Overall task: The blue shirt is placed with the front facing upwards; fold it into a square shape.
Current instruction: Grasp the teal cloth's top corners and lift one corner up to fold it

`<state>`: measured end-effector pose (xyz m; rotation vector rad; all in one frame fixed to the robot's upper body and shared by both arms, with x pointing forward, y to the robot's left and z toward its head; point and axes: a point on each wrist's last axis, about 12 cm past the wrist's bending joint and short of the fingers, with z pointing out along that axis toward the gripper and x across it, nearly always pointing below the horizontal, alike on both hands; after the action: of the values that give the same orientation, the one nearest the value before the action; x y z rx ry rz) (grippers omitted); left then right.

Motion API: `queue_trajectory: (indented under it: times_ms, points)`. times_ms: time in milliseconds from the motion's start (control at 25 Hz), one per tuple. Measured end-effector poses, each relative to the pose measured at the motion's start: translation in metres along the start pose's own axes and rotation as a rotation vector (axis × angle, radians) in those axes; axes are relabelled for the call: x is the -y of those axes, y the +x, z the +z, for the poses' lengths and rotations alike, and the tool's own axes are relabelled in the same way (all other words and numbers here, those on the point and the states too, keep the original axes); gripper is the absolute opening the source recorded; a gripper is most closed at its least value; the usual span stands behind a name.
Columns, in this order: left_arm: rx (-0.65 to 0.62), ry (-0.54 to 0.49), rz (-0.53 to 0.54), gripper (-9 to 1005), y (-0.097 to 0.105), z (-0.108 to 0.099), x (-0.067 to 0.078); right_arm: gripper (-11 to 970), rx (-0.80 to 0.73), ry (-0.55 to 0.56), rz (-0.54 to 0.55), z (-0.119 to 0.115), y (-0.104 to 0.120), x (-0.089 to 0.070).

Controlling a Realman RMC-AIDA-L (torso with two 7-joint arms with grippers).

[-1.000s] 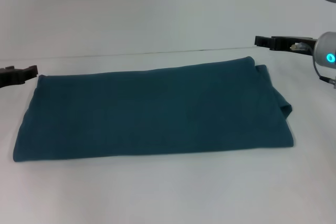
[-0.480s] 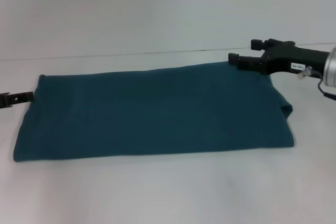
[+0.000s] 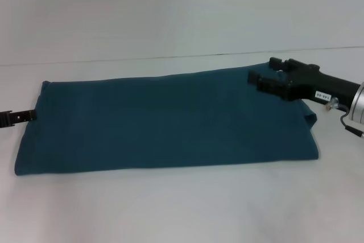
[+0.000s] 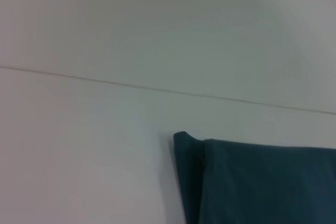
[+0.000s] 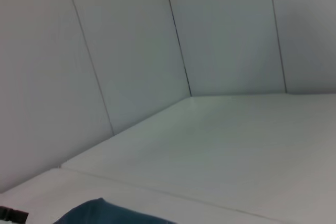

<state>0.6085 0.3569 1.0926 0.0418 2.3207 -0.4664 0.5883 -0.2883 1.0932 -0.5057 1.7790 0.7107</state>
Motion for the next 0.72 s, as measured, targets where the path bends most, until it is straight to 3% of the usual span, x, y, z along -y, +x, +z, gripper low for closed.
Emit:
queue_trajectory:
  times_ms: [720]
  points:
    - [-0.086,-0.026,0.044,849,-0.009,0.015,0.009,851,-0.072,-0.025,-0.058,0.019,0.024,-0.013]
